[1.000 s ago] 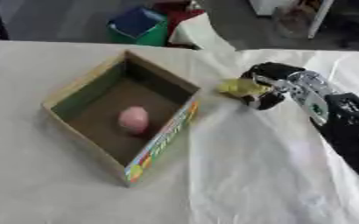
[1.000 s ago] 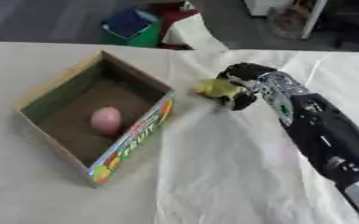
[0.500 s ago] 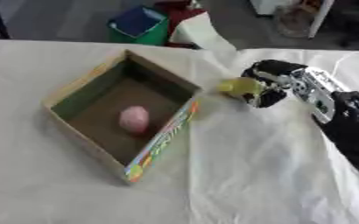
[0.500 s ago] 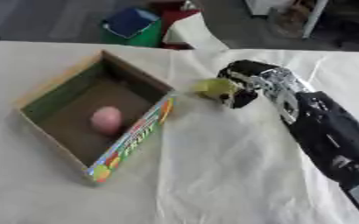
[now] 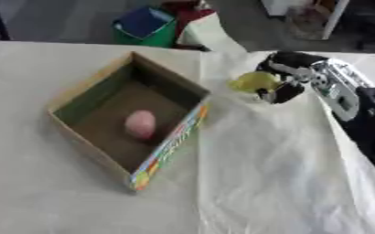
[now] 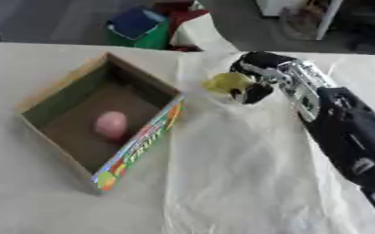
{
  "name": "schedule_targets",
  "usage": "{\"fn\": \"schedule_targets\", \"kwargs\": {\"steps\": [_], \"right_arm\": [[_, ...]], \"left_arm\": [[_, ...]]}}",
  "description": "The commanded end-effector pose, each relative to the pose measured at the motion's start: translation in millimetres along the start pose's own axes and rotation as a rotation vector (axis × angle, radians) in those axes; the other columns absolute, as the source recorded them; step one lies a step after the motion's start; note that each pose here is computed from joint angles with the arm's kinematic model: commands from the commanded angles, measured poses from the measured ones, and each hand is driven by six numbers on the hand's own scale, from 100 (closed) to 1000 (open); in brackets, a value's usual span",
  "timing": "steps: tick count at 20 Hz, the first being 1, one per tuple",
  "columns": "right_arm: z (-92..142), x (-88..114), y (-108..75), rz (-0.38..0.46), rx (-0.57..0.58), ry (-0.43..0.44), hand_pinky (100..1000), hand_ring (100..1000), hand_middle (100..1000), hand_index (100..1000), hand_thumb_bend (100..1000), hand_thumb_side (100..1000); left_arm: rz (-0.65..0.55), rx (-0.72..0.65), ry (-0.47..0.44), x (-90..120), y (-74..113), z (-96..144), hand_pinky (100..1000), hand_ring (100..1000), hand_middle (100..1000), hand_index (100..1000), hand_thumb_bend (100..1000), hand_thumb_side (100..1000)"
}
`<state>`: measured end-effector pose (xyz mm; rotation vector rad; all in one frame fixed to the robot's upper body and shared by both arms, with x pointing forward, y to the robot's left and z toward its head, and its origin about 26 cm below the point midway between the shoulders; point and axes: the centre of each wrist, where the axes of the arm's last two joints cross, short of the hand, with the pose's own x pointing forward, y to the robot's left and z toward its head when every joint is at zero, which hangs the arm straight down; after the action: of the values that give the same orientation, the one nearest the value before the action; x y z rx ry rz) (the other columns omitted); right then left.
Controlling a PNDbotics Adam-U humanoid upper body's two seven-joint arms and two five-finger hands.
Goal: Pick up objects on the table and place them in the box.
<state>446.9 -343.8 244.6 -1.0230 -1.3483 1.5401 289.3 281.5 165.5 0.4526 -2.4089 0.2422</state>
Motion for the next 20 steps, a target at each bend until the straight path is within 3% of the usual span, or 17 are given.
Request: {"fn": "schedule_targets", "kwargs": {"steps": [1, 9, 14, 15, 16, 20], "right_arm": [[12, -4, -32.5, 0.024, -0.096, 0.007, 464, 566, 256, 372, 100, 215], [19, 20, -66.1, 0.033, -0.264, -0.053, 449, 542, 189, 319, 100, 256], [21, 50, -89.6, 0.059, -0.342, -0.136, 445, 537, 181, 312, 100, 268], [20, 57, -93.3, 0.066, -0.353, -0.154, 444, 537, 180, 312, 100, 315], [20, 64, -96.3, 0.073, -0.361, -0.174, 443, 536, 180, 311, 100, 268], [15, 95, -104.5, 0.082, -0.374, -0.262, 441, 532, 176, 309, 100, 304]], "left_arm": [[-0.005, -0.01, -0.031, 6, 2.3, -6, 507, 632, 624, 731, 100, 901], [-0.004, -0.011, -0.031, 6, 2.4, -6, 506, 631, 625, 731, 100, 898], [-0.002, -0.014, -0.033, 6, 2.2, -6, 506, 632, 625, 731, 100, 895], [-0.002, -0.014, -0.034, 6, 2.3, -6, 506, 632, 625, 731, 100, 895], [-0.002, -0.015, -0.034, 6, 2.3, -6, 506, 632, 625, 731, 100, 895], [0.002, -0.019, -0.034, 6, 1.5, -6, 506, 632, 626, 731, 100, 895]]}}
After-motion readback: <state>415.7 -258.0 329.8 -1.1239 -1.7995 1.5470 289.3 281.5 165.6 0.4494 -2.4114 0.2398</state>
